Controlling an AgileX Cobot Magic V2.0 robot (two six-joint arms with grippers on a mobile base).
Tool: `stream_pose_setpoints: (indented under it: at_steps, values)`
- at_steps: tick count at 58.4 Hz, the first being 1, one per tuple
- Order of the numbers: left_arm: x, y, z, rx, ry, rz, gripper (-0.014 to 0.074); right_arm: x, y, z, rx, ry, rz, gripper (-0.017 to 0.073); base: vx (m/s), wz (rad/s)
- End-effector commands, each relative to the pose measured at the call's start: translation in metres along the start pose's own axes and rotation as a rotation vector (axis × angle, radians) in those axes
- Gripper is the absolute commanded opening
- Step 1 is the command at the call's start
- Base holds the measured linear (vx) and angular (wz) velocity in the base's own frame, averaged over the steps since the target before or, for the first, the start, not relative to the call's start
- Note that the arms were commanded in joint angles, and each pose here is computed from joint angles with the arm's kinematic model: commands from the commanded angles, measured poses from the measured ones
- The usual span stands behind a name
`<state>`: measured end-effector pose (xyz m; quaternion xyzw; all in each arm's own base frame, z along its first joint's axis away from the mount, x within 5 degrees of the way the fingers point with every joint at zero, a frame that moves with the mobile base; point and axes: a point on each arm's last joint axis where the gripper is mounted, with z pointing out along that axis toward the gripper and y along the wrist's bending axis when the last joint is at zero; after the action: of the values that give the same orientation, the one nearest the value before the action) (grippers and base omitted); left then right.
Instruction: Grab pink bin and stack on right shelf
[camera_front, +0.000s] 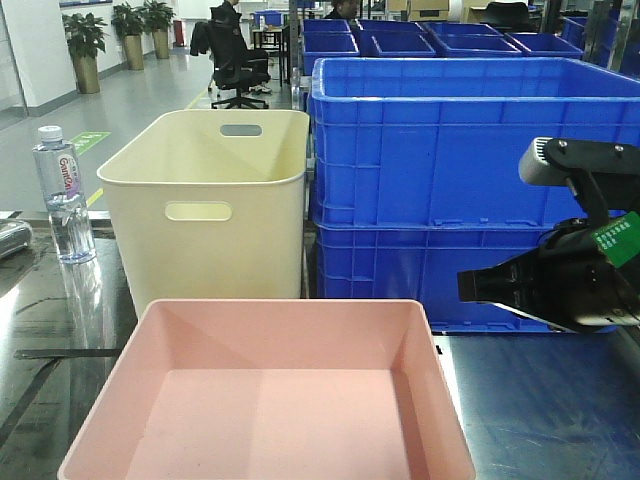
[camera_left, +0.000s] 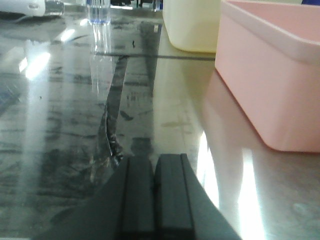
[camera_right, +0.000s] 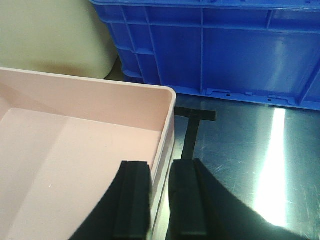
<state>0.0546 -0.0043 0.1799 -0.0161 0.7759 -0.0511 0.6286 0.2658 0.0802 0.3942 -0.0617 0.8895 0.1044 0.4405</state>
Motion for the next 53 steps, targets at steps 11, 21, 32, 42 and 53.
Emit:
stream_pose_setpoints:
  at_steps: [11,21,32,42,53]
  values:
    - [-0.004,0.0,0.0,-0.001,-0.067,-0.011,-0.0008,-0.015,0.002,-0.018,-0.012,-0.127,-0.009,0.0197,0.0,0.0]
    - [-0.004,0.0,0.0,-0.001,-0.067,-0.011,-0.0008,-0.015,0.002,-0.018,-0.013,-0.127,-0.009,0.0197,0.0,0.0]
    - [-0.004,0.0,0.0,-0.001,-0.067,-0.011,-0.0008,-0.005,-0.003,-0.05,0.021,-0.194,-0.08,0.0197,0.0,0.0]
    - [-0.004,0.0,0.0,-0.001,-0.067,-0.011,-0.0008,0.038,-0.015,-0.099,0.046,-0.424,-0.141,0.0136,0.0,0.0]
    - [-0.004,0.0,0.0,-0.001,-0.067,-0.011,-0.0008,0.121,-0.039,-0.127,0.155,-0.592,-0.099,-0.0015,0.0,0.0]
